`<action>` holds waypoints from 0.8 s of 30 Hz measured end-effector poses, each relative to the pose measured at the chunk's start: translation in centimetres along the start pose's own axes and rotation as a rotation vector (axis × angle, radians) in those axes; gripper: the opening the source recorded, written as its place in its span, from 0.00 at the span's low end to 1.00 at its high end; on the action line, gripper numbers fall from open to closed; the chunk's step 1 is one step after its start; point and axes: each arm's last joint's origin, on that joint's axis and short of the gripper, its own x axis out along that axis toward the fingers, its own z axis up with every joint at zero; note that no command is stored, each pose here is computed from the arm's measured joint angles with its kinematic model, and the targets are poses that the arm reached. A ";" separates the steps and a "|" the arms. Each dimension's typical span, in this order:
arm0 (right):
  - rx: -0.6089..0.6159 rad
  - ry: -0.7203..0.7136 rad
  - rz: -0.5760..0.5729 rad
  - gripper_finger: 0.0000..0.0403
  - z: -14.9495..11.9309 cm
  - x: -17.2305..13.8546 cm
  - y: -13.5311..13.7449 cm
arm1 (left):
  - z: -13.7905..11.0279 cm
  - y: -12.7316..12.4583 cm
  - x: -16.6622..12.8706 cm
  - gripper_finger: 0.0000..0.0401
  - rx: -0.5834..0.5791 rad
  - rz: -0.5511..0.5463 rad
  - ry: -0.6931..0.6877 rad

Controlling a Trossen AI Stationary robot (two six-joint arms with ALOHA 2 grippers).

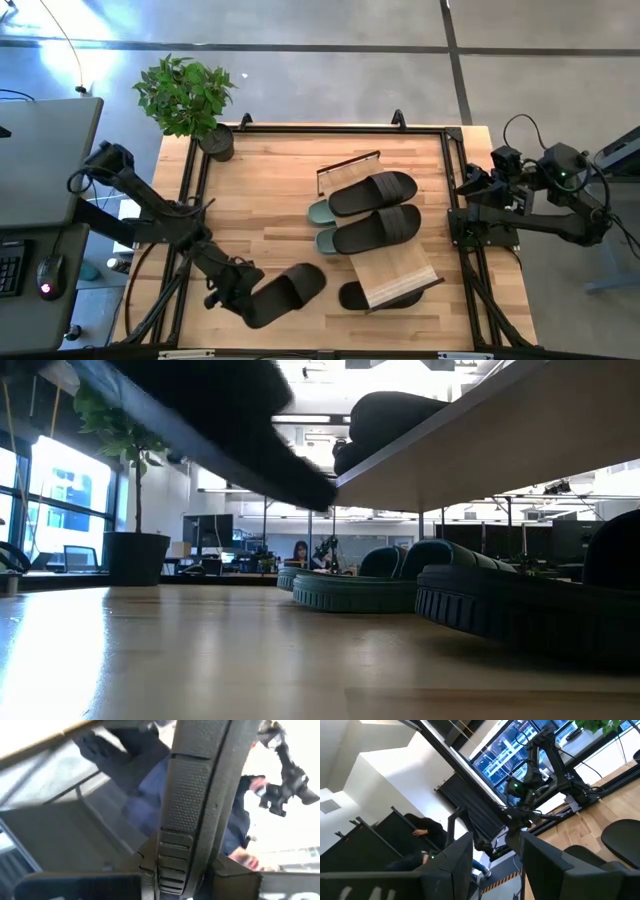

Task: Pick and place slides into the shelf
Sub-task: Put the black slides under the shelf

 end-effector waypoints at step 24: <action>0.019 0.029 -0.029 0.38 -0.3 0.0 -0.3 | 8.1 1.9 2.5 0.13 -0.027 0.046 -0.026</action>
